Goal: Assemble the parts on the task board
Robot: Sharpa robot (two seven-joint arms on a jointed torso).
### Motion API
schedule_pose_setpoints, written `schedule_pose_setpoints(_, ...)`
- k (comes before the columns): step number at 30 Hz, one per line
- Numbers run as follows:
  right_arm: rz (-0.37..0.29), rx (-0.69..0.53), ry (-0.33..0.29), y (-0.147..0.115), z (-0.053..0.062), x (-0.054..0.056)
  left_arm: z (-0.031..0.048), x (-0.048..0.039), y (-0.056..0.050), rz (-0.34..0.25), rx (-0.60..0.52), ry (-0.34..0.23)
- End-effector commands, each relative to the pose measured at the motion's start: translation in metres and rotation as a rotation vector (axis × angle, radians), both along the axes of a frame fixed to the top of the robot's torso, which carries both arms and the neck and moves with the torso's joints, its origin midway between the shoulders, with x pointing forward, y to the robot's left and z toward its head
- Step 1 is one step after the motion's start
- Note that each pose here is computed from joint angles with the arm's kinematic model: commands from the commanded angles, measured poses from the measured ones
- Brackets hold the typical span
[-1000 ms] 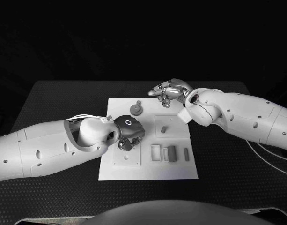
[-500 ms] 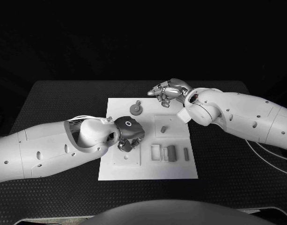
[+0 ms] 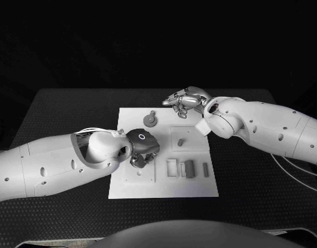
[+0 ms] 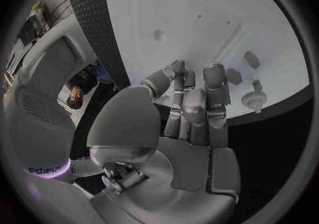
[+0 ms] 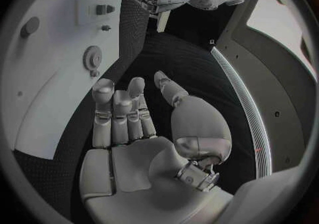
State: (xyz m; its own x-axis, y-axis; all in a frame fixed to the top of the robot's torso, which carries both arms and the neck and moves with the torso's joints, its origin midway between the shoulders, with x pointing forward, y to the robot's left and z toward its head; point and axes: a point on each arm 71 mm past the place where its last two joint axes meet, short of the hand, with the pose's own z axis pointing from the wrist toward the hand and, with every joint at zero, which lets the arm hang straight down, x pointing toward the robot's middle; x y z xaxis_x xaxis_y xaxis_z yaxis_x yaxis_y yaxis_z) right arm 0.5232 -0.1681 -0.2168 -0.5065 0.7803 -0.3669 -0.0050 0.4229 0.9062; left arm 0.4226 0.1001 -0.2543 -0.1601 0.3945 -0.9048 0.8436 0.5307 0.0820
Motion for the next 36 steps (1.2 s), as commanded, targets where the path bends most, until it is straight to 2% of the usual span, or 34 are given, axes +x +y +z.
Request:
schedule_pose_setpoints(1,0.021,0.000,-0.004,0.0017,0.0005,-0.0006,-0.0005,-0.0007,-0.0009,0.000,0.004,0.007)
schedule_pose_setpoints(36,0.022,-0.007,0.007,-0.0007,-0.0009,0.0002,-0.0013,-0.0019,-0.0026,-0.004,0.004,0.011)
